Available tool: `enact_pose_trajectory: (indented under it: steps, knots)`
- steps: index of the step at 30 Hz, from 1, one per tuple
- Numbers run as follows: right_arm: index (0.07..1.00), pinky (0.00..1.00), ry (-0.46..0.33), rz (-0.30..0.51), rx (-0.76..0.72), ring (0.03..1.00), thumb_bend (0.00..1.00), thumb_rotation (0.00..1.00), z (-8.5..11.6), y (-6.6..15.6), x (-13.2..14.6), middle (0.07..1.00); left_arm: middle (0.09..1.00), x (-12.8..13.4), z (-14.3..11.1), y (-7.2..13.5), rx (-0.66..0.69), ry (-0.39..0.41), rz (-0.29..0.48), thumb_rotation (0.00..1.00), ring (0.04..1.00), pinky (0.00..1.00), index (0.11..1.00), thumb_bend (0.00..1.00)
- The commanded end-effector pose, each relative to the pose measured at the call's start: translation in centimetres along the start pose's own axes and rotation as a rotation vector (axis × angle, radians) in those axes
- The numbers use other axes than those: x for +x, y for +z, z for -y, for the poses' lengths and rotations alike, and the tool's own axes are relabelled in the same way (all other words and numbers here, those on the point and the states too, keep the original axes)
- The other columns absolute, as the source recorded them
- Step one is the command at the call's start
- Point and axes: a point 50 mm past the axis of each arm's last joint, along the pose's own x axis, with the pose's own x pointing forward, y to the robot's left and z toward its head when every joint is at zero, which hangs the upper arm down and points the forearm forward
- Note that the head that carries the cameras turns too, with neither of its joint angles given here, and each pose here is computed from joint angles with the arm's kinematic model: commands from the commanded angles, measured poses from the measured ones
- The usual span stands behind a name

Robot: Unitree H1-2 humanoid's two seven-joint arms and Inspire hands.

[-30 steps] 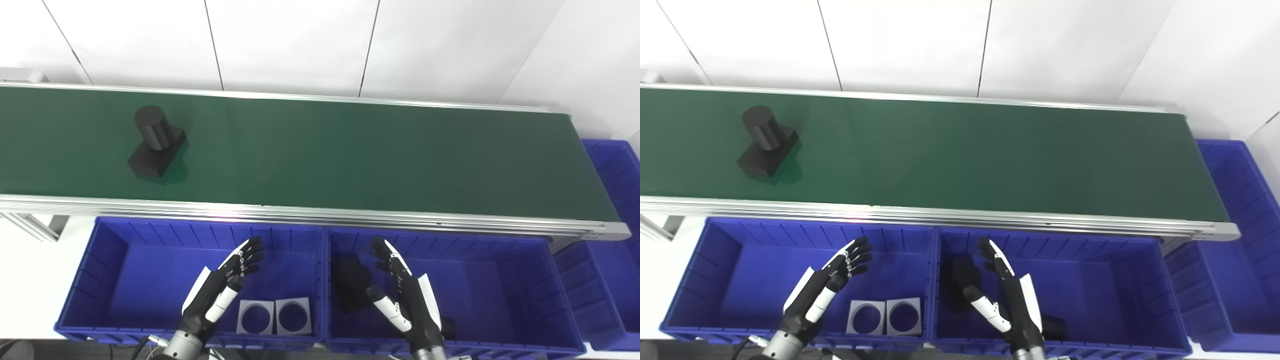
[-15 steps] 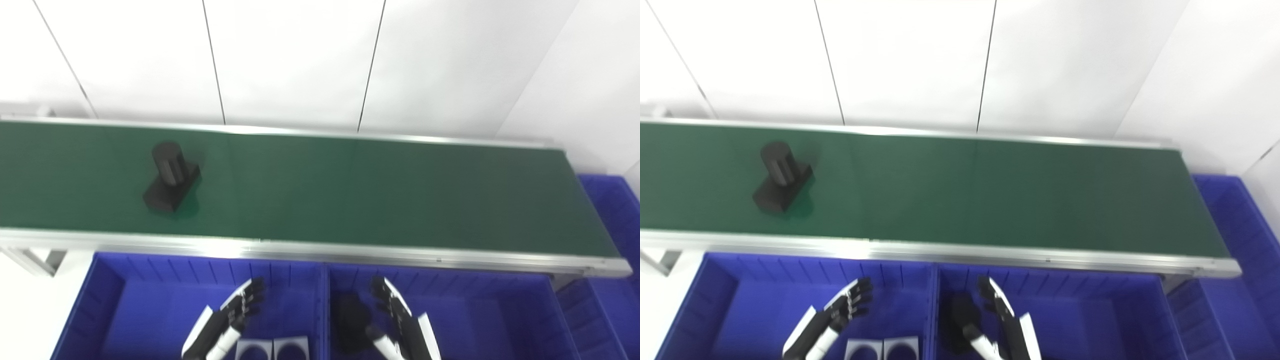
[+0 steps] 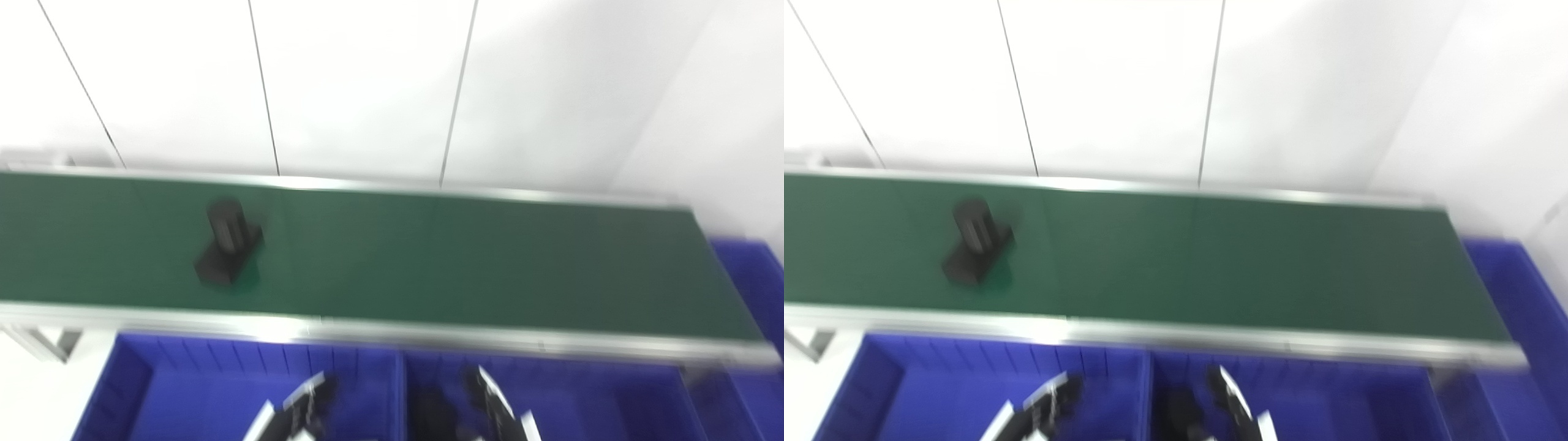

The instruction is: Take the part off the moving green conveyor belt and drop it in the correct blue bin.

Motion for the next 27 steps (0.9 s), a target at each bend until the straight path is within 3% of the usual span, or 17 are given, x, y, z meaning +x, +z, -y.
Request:
enact_pose_trajectory:
  steps: [1, 8, 16, 22, 27]
  knots:
    - [0.923, 0.86, -0.051, 0.111, 0.024, 0.886, 0.79, 0.88, 0.5, 1.8, 0.6, 0.900, 0.868, 0.8, -0.3, 0.8, 0.030, 0.012, 0.057, 0.86, 0.851, 0.81, 0.864, 0.83]
    - [0.932, 0.87, -0.105, 0.267, -0.003, 0.875, 0.86, 0.87, 1.4, 5.0, 2.0, 0.895, 0.852, 1.4, 0.2, 0.8, 0.087, 0.017, 0.059, 0.85, 0.829, 0.78, 0.848, 0.84]
    - [0.945, 0.91, -0.121, 0.479, -0.029, 0.887, 0.88, 0.91, 3.3, 10.0, 6.0, 0.898, 0.848, 2.1, 1.0, 0.8, 0.191, 0.039, 0.084, 0.90, 0.820, 0.77, 0.846, 0.84]
    - [0.961, 0.86, -0.057, 0.557, -0.080, 0.865, 0.87, 0.87, 4.3, 13.8, 9.9, 0.900, 0.843, 2.5, 1.4, 0.6, 0.235, 0.060, 0.100, 0.91, 0.815, 0.76, 0.840, 0.86]
    - [0.928, 0.78, -0.026, 0.569, -0.177, 0.841, 0.88, 0.83, 4.8, 16.8, 12.6, 0.870, 0.839, 2.6, 1.6, 0.5, 0.264, 0.068, 0.115, 0.91, 0.810, 0.75, 0.838, 0.86]
